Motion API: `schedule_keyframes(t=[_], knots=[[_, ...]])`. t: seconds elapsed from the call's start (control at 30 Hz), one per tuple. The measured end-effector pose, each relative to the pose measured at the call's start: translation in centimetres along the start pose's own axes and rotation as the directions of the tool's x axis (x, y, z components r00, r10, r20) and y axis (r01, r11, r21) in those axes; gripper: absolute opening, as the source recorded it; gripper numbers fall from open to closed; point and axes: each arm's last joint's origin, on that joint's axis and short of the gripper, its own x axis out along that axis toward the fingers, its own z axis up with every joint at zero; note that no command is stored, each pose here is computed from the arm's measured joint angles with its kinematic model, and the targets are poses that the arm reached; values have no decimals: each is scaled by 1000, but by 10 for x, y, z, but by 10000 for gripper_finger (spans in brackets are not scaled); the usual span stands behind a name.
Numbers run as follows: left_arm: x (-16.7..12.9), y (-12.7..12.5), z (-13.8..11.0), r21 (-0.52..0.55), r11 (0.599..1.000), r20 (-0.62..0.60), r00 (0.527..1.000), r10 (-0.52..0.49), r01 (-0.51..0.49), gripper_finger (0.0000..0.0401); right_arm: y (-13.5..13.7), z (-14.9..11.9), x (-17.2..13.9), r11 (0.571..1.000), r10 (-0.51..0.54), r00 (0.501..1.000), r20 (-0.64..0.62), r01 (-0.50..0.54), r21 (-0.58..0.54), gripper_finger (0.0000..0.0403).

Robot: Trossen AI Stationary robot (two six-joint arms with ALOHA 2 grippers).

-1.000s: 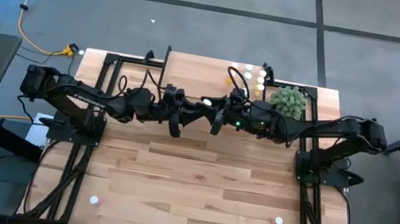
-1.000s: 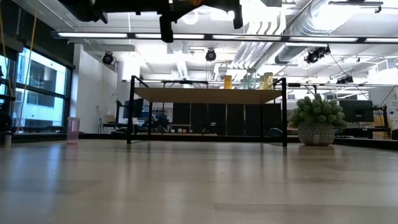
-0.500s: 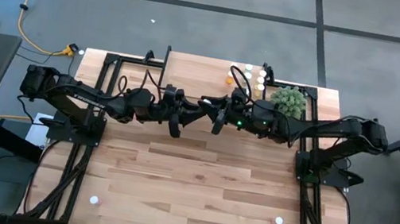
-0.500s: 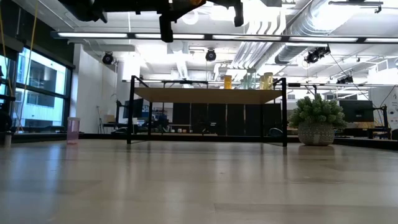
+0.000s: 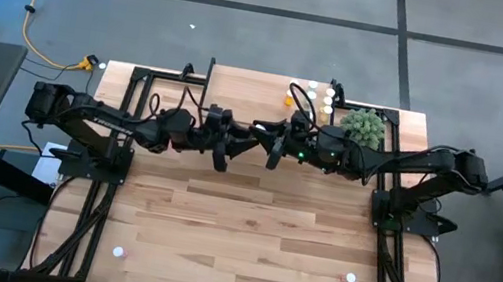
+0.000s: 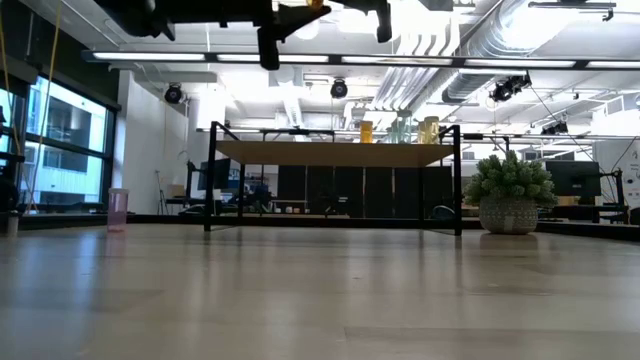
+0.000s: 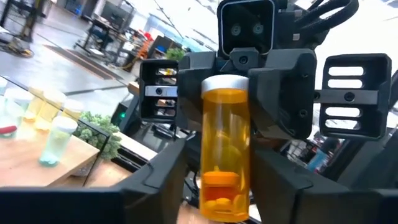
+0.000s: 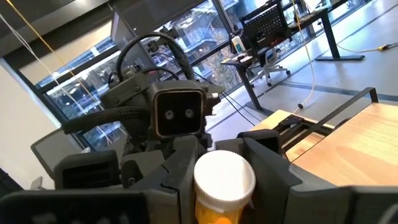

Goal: Pick and place medicine bottles onto shelf by color
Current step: Put the orange pill bottle onto the shelf aligned with the other orange pill bottles

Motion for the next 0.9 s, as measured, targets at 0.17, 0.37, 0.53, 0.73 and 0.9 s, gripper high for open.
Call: schedule_keyframes(t=[0.17, 0.37, 0.53, 0.73, 0.9], knots=[[-1, 11, 6, -19, 999, -51, 998, -48, 47, 207, -2, 5, -4, 1000, 9, 1000, -27, -9, -14, 108], [-6, 22, 19, -19, 996, -95, 991, -92, 91, 251, -7, 21, -18, 998, -19, 999, -35, 17, -55, 108], [-7, 24, 23, -17, 992, -105, 987, -124, 123, 259, -11, 32, -25, 997, -26, 1000, -18, 24, -71, 108], [-15, 27, 40, 19, 978, -97, 974, -203, 205, 257, -16, 30, -31, 986, -91, 992, -83, 78, -144, 108], [-34, 21, 71, 88, 965, -12, 969, -245, 245, 256, -29, 10, -24, 928, -287, 947, -144, 237, -288, 108]])
